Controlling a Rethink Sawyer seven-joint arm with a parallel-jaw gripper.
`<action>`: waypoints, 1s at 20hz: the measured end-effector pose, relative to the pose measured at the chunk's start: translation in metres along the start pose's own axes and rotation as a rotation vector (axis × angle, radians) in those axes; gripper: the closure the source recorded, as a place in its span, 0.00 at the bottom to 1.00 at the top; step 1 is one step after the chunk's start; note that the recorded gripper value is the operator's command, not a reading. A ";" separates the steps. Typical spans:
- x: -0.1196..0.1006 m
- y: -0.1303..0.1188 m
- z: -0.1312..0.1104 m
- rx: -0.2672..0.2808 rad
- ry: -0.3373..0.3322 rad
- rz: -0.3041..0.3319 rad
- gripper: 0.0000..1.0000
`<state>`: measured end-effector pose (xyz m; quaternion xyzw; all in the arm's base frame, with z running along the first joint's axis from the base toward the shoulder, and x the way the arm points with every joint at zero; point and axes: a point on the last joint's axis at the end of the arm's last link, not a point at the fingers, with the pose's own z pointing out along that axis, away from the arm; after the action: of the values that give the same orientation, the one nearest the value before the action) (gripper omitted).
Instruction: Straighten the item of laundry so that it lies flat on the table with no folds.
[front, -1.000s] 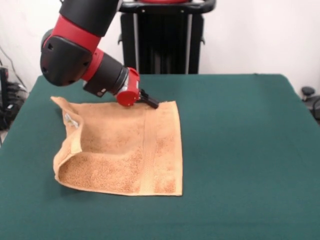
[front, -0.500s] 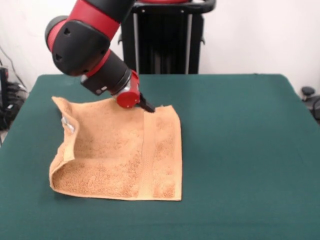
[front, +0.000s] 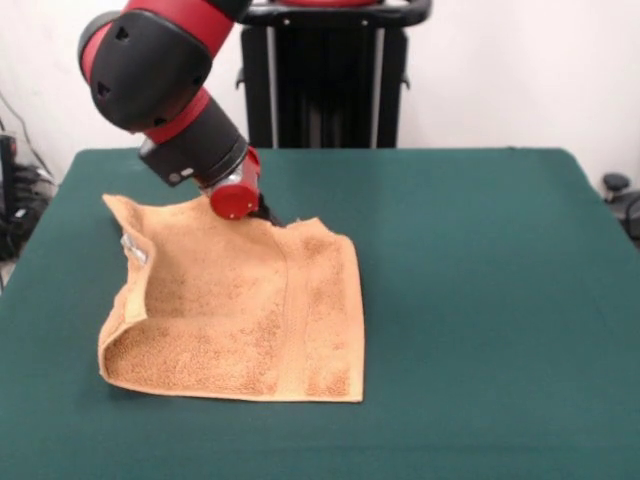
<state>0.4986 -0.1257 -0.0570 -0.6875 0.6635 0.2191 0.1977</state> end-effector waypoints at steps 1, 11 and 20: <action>0.000 -0.002 -0.001 0.006 0.008 -0.002 1.00; 0.005 0.014 -0.012 -0.125 -0.008 -0.015 1.00; 0.012 0.052 -0.013 -0.358 -0.086 0.029 1.00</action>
<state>0.4471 -0.1449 -0.0524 -0.6920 0.6148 0.3656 0.0972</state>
